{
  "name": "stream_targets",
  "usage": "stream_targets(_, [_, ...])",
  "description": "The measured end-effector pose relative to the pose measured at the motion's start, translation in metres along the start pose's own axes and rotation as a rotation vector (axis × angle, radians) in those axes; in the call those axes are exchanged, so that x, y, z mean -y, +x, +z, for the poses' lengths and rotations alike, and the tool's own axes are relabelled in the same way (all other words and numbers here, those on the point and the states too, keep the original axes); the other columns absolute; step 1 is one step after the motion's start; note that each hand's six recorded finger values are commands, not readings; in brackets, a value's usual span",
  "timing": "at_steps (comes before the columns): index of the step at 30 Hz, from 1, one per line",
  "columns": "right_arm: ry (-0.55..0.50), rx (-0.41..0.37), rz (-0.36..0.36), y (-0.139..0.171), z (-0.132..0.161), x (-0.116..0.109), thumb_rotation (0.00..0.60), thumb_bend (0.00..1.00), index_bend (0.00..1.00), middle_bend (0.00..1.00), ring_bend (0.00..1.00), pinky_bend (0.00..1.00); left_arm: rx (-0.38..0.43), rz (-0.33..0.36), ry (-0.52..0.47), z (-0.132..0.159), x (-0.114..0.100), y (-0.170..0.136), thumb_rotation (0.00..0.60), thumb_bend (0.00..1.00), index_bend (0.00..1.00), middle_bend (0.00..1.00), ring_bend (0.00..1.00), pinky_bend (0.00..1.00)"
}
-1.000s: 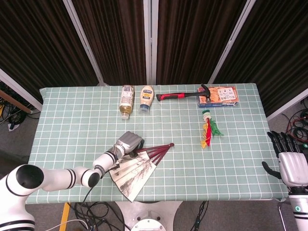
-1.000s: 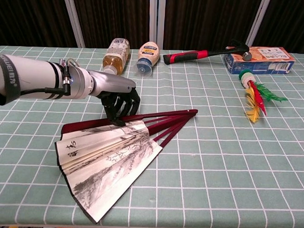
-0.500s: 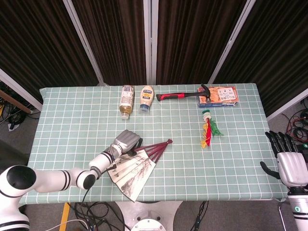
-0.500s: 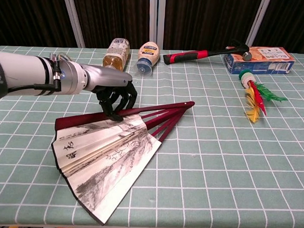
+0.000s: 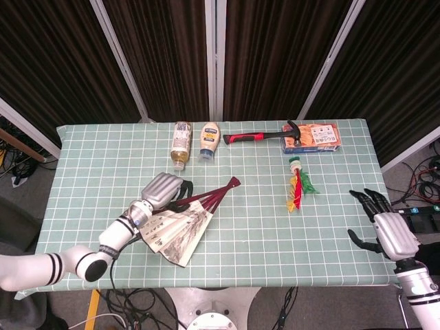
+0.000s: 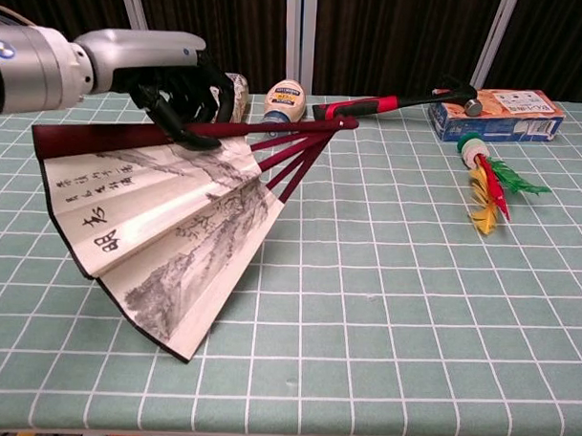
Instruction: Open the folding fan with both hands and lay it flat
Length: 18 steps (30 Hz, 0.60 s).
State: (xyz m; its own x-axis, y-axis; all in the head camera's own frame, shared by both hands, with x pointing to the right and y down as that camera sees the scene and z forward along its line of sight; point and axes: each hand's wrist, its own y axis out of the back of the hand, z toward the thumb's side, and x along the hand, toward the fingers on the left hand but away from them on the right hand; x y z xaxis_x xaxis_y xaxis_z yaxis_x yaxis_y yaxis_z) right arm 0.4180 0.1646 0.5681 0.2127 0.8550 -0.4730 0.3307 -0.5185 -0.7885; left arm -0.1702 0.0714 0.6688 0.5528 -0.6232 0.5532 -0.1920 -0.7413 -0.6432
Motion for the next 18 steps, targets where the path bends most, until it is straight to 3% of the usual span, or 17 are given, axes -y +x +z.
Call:
stream_targets(5, [-0.176, -0.062, 0.110, -0.018, 0.018, 0.014, 0.600, 0.28, 0.20, 0.20, 0.03, 0.13, 0.079, 0.080, -0.097, 0.009, -0.016, -0.018, 0.600, 0.41, 0.61, 0.73, 0.69, 0.67])
stream_targets(11, [-0.371, -0.132, 0.241, -0.040, 0.044, 0.025, 0.600, 0.28, 0.24, 0.22, 0.06, 0.13, 0.187, 0.226, -0.236, 0.018, -0.045, -0.042, 0.600, 0.41, 0.61, 0.73, 0.69, 0.68])
stream_targets(18, [-0.407, -0.210, 0.354, -0.074, 0.080, 0.025, 0.600, 0.28, 0.24, 0.22, 0.06, 0.13, 0.301, 0.377, -0.422, 0.029, -0.089, -0.070, 0.600, 0.41, 0.61, 0.73, 0.69, 0.67])
